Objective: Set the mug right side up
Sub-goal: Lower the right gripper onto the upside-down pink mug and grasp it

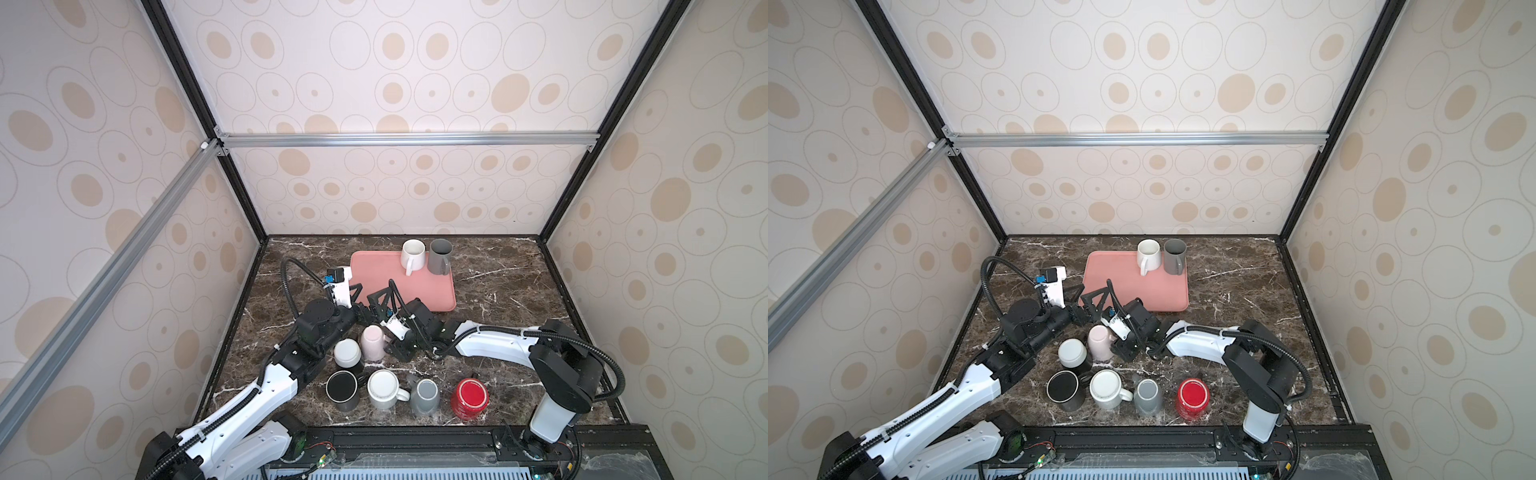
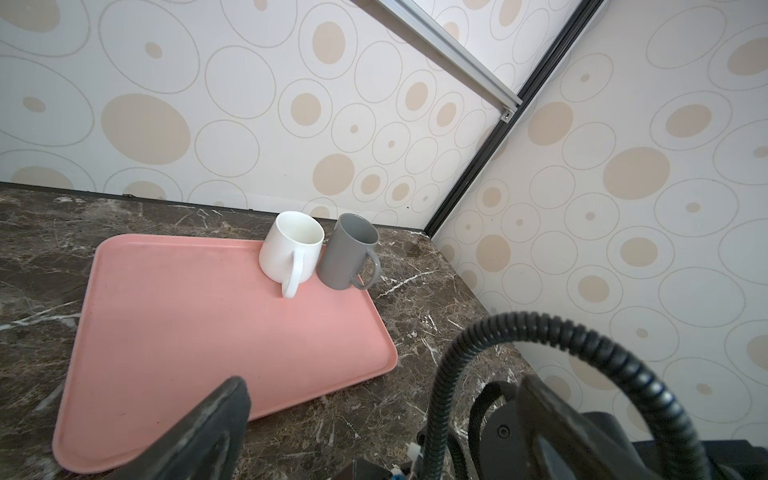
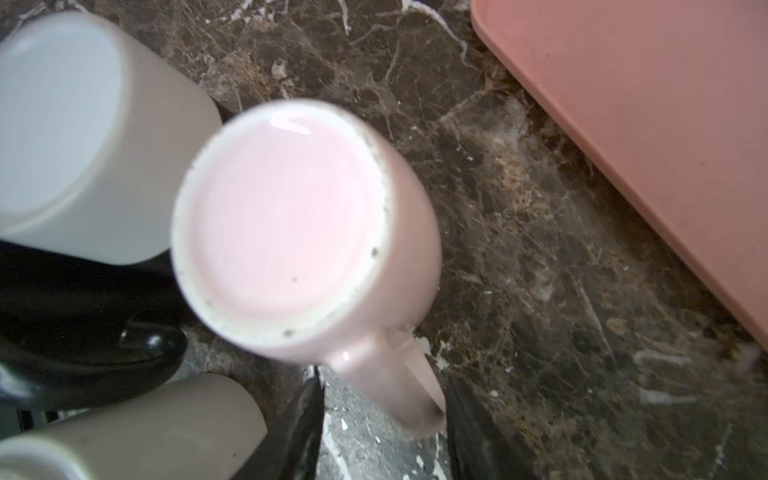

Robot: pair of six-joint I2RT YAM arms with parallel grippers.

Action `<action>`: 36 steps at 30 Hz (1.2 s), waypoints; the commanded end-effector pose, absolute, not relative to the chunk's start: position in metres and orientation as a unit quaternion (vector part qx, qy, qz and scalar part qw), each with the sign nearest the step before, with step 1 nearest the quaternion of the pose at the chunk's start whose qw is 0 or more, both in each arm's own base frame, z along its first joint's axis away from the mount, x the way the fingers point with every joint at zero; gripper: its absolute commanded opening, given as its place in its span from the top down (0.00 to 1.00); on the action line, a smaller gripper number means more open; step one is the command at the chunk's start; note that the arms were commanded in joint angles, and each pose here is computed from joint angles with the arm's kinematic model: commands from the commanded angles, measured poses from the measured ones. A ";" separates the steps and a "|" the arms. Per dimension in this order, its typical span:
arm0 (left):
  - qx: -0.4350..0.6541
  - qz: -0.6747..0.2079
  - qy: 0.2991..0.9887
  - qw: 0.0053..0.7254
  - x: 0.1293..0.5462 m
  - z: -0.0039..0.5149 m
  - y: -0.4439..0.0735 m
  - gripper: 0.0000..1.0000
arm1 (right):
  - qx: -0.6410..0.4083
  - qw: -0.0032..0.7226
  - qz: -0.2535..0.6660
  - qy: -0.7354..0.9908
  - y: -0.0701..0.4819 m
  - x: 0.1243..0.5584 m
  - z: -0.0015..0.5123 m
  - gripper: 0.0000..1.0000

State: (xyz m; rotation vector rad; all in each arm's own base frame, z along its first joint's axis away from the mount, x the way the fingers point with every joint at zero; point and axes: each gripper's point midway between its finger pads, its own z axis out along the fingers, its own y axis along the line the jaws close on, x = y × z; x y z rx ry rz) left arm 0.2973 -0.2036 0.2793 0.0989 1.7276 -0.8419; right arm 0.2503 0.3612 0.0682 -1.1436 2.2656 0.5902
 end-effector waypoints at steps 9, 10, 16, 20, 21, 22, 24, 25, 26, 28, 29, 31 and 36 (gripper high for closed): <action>0.045 -0.363 0.728 0.580 0.297 0.290 -0.205 0.01 | -0.459 0.268 0.255 0.808 0.375 0.244 0.076 0.58; 0.045 -0.363 0.728 0.580 0.297 0.290 -0.205 0.01 | -0.459 0.269 0.250 0.809 0.375 0.246 0.076 0.56; 0.047 -0.363 0.728 0.580 0.298 0.290 -0.206 0.01 | -0.472 0.261 0.240 0.807 0.378 0.248 0.071 0.65; 0.047 -0.363 0.728 0.579 0.297 0.290 -0.206 0.01 | -0.466 0.269 0.229 0.811 0.374 0.252 0.069 0.72; 0.047 -0.364 0.728 0.579 0.297 0.289 -0.205 0.01 | -0.466 0.271 0.225 0.812 0.373 0.253 0.069 0.74; 0.047 -0.364 0.729 0.578 0.297 0.289 -0.206 0.01 | -0.465 0.274 0.222 0.812 0.372 0.254 0.069 0.75; 0.047 -0.364 0.728 0.578 0.297 0.289 -0.206 0.01 | -0.463 0.278 0.214 0.814 0.369 0.256 0.069 0.80; 0.047 -0.364 0.728 0.578 0.297 0.289 -0.206 0.01 | -0.462 0.280 0.211 0.815 0.368 0.256 0.069 0.81; 0.048 -0.365 0.729 0.578 0.297 0.288 -0.206 0.01 | -0.460 0.283 0.209 0.815 0.367 0.257 0.069 0.83; 0.048 -0.365 0.729 0.578 0.298 0.288 -0.207 0.01 | -0.458 0.288 0.206 0.816 0.365 0.258 0.070 0.86; 0.048 -0.365 0.728 0.578 0.298 0.288 -0.207 0.00 | -0.457 0.289 0.203 0.816 0.364 0.258 0.070 0.88; 0.048 -0.366 0.728 0.578 0.298 0.288 -0.207 0.01 | -0.456 0.291 0.198 0.817 0.362 0.259 0.069 0.92; 0.048 -0.367 0.728 0.577 0.298 0.288 -0.207 0.01 | -0.449 0.303 0.190 0.819 0.357 0.261 0.071 1.00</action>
